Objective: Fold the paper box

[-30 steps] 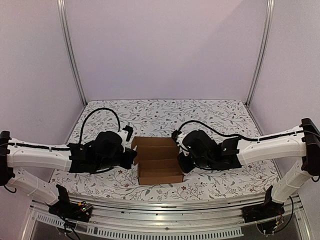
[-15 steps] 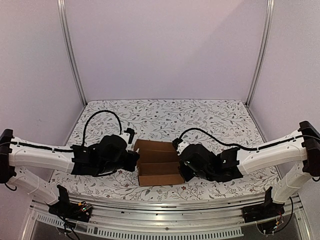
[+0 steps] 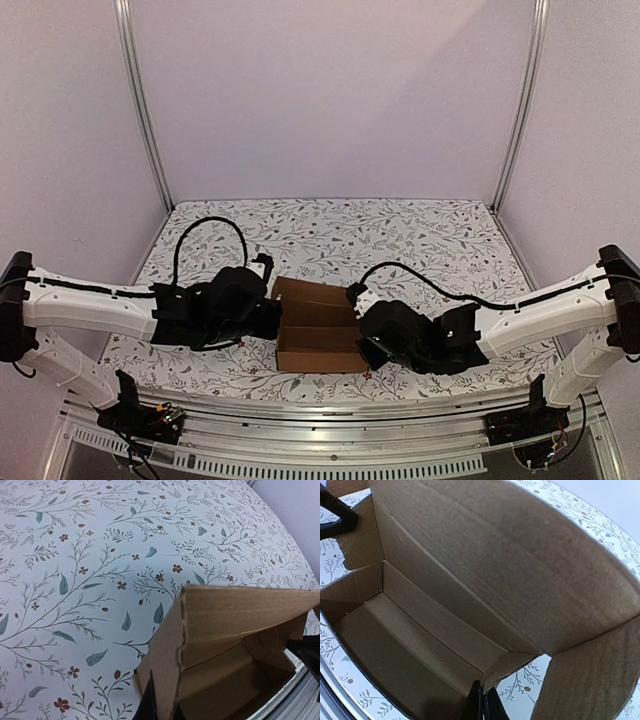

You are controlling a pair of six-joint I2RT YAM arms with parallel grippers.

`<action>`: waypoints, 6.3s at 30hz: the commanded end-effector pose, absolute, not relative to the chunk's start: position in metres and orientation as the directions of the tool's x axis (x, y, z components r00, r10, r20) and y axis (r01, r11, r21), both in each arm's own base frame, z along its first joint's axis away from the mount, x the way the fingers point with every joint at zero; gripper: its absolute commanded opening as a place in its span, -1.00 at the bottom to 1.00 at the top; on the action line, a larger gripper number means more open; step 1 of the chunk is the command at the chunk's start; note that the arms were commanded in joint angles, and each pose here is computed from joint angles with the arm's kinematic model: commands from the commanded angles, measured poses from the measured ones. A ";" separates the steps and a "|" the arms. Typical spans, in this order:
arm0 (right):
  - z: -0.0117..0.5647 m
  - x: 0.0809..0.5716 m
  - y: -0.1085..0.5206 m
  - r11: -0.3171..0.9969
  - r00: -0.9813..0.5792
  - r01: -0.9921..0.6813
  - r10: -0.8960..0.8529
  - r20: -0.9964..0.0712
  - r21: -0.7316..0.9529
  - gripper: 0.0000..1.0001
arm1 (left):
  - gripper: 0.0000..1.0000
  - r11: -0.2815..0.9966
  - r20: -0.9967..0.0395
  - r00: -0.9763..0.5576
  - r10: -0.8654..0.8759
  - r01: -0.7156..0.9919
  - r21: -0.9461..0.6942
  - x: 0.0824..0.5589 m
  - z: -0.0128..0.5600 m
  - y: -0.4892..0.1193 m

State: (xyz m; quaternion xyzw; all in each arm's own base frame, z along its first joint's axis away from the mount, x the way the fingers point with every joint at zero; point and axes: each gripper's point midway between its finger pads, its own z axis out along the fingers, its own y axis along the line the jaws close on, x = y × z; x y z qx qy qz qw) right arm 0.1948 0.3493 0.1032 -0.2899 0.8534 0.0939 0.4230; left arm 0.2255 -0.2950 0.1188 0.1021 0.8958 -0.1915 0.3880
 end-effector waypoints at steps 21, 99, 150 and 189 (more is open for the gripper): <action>0.109 0.182 0.351 0.817 -0.443 -0.568 -0.406 -0.799 -0.101 -0.88 | -1.00 0.882 -0.618 -0.783 0.068 0.337 -0.329 0.190 0.087 -0.314; 0.113 0.153 0.361 0.676 -0.458 -0.735 -0.547 -0.701 -0.047 -1.00 | -1.00 0.911 -0.669 -0.732 0.129 0.354 -0.211 0.192 0.095 -0.315; 0.176 0.143 0.386 0.636 -0.340 -0.771 -0.447 -0.827 -0.027 -1.00 | -1.00 0.944 -0.751 -0.653 0.096 0.299 -0.139 0.201 0.108 -0.312; 0.130 0.197 0.401 0.756 -0.483 -0.654 -0.459 -0.745 -0.041 -1.00 | -1.00 0.954 -0.880 -0.441 0.176 0.296 0.042 0.152 0.082 -0.301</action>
